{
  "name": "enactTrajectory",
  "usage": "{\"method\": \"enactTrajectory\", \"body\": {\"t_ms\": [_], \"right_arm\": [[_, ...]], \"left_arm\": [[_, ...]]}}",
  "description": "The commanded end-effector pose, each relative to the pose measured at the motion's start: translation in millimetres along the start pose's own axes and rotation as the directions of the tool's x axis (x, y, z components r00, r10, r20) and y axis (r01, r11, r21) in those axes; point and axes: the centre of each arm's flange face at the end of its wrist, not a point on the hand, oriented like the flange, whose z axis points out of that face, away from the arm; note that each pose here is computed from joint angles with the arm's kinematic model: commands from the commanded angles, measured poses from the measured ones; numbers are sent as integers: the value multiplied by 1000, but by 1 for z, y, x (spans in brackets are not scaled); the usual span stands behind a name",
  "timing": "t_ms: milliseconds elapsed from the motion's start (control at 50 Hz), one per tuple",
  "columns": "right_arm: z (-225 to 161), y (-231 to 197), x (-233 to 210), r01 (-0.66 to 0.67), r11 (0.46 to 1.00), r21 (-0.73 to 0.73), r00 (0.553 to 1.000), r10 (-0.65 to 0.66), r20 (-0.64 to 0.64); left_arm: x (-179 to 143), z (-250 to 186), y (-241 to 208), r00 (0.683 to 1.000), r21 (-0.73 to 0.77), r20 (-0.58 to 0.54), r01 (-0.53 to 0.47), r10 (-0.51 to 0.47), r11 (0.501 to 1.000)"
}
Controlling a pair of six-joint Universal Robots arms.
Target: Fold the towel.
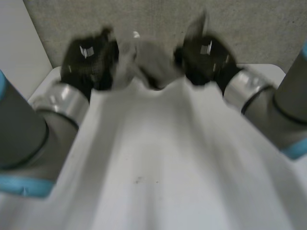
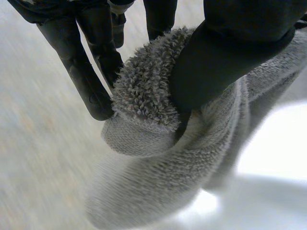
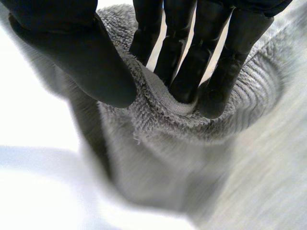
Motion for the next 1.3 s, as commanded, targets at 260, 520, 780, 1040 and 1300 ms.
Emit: {"method": "enactTrajectory", "body": {"t_ms": [260,520,780,1040,1300], "right_arm": [[-62,110,-52,33,850,-525,977,84,198],[-69,119,-39,20,867,-497,990,53,131],[-67,128,-18,11,871,-490,997,28,72],[-67,134,-20,6,867,-499,996,37,77],[-64,139,-16,7,872,-489,998,26,62]], "left_arm": [[39,-84,118,942,-384,-264,-300,207,873],[35,-86,52,953,-172,-209,-256,218,951],[19,-5,83,955,-195,-230,-232,186,953],[38,30,126,928,-274,-350,-229,125,934],[49,23,134,900,-273,-428,-219,86,937]]}}
